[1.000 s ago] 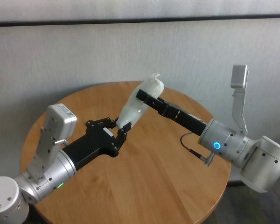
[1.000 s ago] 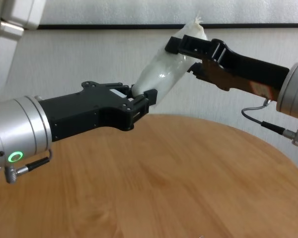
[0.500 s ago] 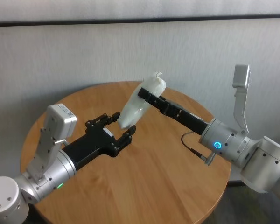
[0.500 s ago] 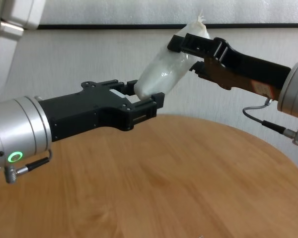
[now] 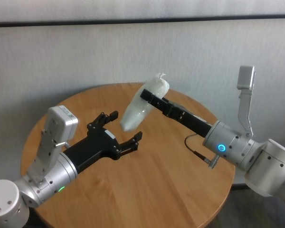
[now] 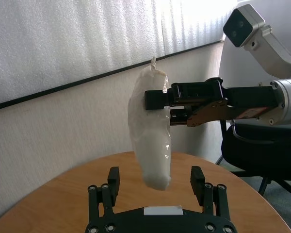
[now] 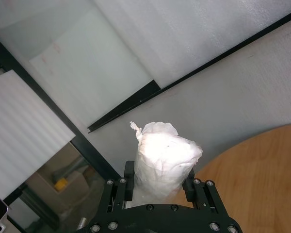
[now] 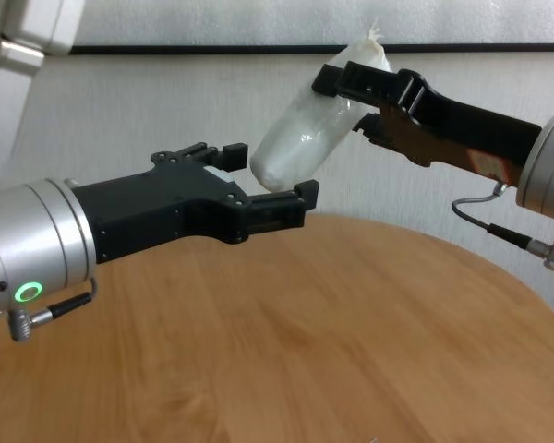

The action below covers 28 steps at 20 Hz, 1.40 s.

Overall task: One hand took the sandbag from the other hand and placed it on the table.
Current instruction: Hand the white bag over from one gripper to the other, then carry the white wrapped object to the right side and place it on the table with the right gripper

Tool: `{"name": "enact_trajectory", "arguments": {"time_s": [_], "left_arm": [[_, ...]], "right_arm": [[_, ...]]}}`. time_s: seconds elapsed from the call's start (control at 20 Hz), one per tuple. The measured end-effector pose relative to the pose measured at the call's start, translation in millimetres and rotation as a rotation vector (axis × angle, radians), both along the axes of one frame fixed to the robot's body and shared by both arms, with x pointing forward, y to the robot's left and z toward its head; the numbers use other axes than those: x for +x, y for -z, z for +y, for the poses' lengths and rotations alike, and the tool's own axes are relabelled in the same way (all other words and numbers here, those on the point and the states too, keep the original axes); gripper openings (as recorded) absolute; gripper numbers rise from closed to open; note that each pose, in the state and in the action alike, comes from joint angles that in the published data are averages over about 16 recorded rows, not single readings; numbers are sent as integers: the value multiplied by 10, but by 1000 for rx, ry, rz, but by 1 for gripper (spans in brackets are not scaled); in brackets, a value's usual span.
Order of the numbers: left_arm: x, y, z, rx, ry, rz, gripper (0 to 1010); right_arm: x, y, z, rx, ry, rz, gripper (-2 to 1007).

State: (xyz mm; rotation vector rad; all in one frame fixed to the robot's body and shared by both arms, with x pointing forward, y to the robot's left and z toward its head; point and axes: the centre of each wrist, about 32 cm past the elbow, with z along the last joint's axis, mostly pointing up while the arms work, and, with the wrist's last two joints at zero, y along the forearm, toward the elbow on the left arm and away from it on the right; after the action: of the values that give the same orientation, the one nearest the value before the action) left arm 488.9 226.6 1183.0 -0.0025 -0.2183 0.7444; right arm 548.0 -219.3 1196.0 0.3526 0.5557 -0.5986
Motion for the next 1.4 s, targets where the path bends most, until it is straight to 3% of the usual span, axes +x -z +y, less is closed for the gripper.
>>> {"name": "enact_trajectory", "arguments": {"time_s": [0.35, 0.8, 1.05, 1.4], "left_arm": [[0, 0, 6, 13, 13, 11, 988], [-25, -29, 78, 67, 15, 60, 1002], [-64, -54, 144, 101, -53, 94, 1002], [-124, -91, 152, 148, -243, 98, 1002]], "right_arm": [[-3, 1, 0, 0, 4, 1, 567], [-9, 0, 5, 1, 11, 4, 567], [-10, 1, 10, 1, 14, 5, 567], [-8, 8, 11, 4, 14, 5, 567]]}}
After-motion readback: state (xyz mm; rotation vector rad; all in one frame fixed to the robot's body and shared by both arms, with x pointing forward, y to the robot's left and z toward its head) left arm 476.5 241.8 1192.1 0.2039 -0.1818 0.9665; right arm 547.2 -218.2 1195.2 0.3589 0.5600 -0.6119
